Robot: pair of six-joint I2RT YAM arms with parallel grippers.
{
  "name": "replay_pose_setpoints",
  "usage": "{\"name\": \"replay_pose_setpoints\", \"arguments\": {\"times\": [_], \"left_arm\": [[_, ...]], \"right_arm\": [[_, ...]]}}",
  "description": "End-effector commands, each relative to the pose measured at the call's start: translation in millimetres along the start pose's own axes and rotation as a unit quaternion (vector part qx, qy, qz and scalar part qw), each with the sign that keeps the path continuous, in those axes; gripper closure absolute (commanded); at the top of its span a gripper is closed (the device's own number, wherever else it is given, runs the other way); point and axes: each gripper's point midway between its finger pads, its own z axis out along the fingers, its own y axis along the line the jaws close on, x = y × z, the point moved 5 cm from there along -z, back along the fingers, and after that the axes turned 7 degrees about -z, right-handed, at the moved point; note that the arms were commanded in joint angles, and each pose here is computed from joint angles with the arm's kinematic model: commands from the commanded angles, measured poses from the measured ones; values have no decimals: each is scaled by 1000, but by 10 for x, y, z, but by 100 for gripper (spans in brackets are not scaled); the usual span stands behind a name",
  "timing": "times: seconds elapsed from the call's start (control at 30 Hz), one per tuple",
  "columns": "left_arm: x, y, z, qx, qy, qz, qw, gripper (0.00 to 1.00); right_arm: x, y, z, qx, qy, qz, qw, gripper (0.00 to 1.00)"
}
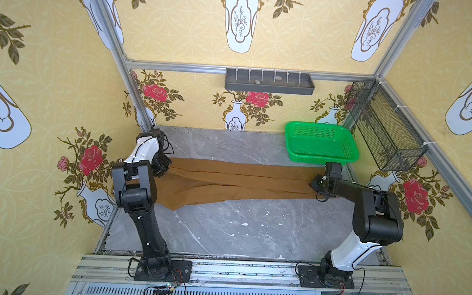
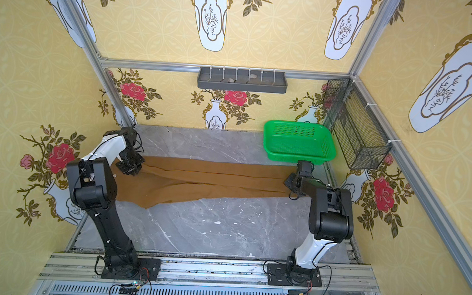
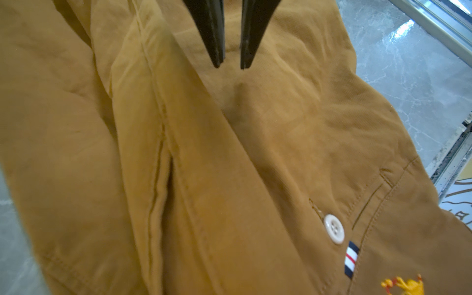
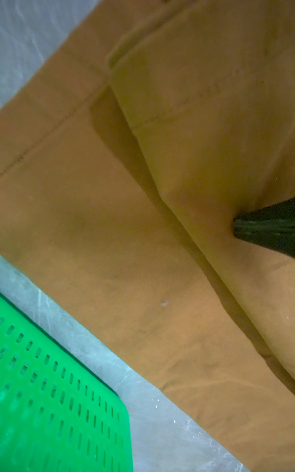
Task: Roll up the long pants
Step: Fold the long pant at the center of the board.
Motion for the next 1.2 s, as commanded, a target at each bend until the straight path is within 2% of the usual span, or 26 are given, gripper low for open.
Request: {"name": "replay_pose_setpoints", "arguments": {"times": [0.0,0.03,0.07,0.17,0.37,0.5,0.67,1.17], "left_arm": [[22,40,-2,-7,2,2,1000,83],[22,46,-6,-6,2,1,1000,83],[26,49,-11,-6,1,1,1000,83],[24,55,-25,-5,0,0,1000,83],[28,46,-28,-1,1,-1,1000,83],[38,47,-12,-3,5,-2,1000,83],[46,52,-13,-3,7,-2,1000,84],[38,32,-43,4,6,1,1000,84]], "right_arm": [[-34,22,-93,3,2,-7,1000,100],[-39,61,-154,-4,3,-14,1000,73],[-35,106,-205,-12,2,-20,1000,61],[27,197,-337,-20,0,-31,999,52],[266,363,-396,-43,22,-44,998,51],[453,442,-313,-44,46,-54,997,58],[597,440,-311,-41,61,-43,996,59],[638,282,-354,-6,47,-45,998,58]]}}
